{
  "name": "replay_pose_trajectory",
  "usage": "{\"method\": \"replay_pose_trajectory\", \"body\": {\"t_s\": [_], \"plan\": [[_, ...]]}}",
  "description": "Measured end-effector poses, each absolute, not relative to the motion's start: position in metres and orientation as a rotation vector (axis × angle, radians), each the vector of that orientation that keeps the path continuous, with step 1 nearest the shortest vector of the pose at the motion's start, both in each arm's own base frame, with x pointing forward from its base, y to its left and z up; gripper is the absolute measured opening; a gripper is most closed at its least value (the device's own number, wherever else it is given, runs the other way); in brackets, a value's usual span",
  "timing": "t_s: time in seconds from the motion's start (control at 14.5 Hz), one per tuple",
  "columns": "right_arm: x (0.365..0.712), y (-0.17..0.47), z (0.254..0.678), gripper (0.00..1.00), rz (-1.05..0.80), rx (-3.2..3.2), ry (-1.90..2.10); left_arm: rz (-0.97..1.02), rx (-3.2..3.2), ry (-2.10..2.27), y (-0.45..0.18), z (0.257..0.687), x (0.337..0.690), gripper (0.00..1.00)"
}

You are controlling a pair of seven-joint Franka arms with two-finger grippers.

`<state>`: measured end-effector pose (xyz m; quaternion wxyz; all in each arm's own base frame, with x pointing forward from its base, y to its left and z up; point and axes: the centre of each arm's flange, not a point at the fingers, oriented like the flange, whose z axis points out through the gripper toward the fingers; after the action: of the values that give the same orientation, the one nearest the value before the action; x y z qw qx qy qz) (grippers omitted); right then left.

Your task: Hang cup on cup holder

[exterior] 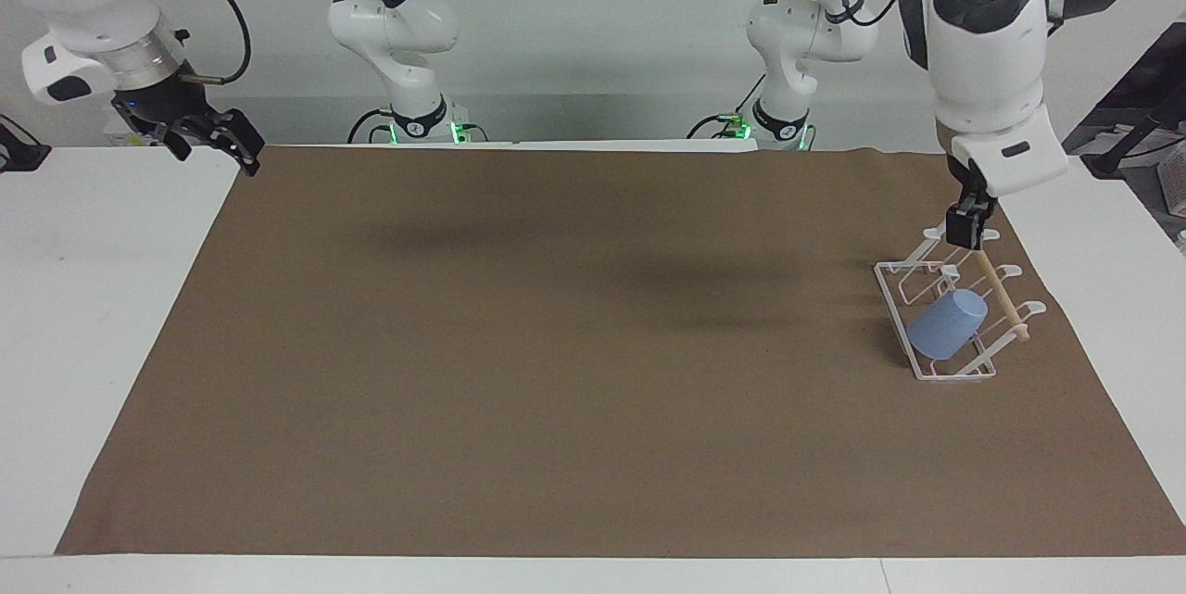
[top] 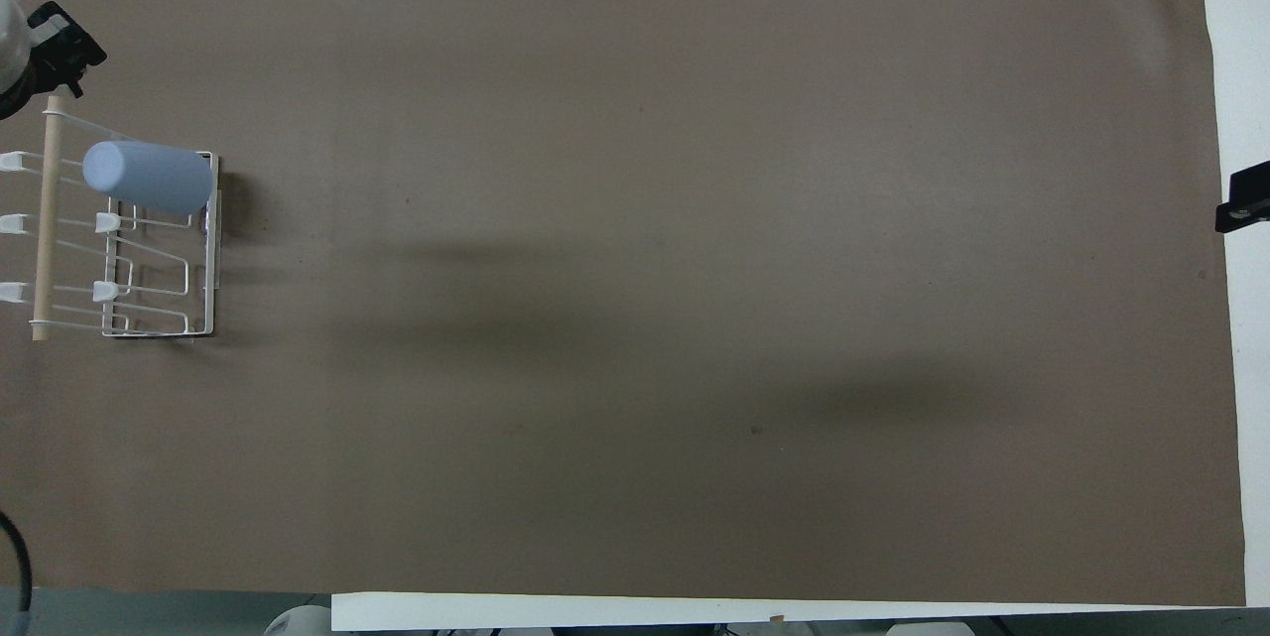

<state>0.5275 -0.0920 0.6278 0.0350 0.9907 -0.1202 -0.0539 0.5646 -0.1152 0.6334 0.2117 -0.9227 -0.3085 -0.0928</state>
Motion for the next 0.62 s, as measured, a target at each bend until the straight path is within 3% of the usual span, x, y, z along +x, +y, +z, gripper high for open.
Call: {"method": "replay_pose_trajectory", "body": {"t_s": [0.35, 0.62], "plan": [[0.527, -0.092, 0.627, 1.0, -0.173, 3.044, -0.37, 0.022, -2.809, -0.419, -0.124, 0.647, 0.533, 1.0], [0.527, -0.092, 0.627, 1.0, -0.174, 3.044, -0.37, 0.101, -2.937, -0.075, -0.12, 0.656, 0.526, 1.0]]}}
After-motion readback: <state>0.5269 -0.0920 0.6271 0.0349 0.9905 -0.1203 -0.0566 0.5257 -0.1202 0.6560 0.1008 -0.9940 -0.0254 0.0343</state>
